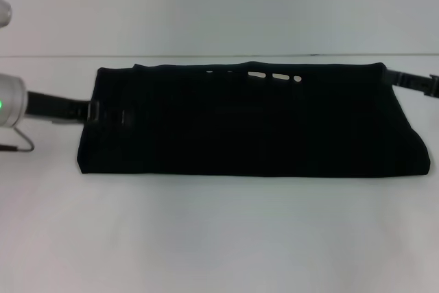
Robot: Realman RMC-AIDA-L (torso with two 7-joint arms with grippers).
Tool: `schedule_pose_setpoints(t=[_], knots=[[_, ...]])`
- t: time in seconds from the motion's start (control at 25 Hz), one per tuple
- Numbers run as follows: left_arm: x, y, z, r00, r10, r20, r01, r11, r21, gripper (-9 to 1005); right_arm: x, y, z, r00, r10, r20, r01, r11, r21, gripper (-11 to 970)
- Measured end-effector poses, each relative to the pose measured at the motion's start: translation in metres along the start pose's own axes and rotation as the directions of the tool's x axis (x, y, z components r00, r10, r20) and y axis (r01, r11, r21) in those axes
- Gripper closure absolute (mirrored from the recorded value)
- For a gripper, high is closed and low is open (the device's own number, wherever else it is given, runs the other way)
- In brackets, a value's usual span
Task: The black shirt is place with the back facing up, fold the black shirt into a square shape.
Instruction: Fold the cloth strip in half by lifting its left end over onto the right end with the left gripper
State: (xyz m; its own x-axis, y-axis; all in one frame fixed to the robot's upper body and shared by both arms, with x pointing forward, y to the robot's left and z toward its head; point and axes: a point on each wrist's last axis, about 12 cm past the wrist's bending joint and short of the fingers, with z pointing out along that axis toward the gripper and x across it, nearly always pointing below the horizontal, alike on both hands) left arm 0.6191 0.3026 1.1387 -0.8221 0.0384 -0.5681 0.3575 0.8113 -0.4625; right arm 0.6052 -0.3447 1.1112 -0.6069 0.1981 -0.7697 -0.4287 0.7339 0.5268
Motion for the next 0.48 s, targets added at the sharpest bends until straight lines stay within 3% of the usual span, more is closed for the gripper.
schedule_pose_setpoints(t=[0.24,0.4,0.48], knots=[[0.016,0.001,-0.014,0.991,-0.105,-0.078,0.110,0.992,0.064,455,0.012,0.003,-0.010,1.000,0.010,-0.026,-0.012,0.998,-0.058,167],[0.021,0.003,-0.013,0.975,-0.192,-0.111,0.198,0.979,0.051,454,0.013,0.006,-0.006,0.999,-0.001,-0.043,-0.002,0.998,-0.070,132],[0.024,0.004,-0.012,0.960,-0.246,-0.134,0.253,0.966,0.041,399,0.013,0.008,-0.001,0.998,-0.016,-0.060,0.012,0.997,-0.074,115]])
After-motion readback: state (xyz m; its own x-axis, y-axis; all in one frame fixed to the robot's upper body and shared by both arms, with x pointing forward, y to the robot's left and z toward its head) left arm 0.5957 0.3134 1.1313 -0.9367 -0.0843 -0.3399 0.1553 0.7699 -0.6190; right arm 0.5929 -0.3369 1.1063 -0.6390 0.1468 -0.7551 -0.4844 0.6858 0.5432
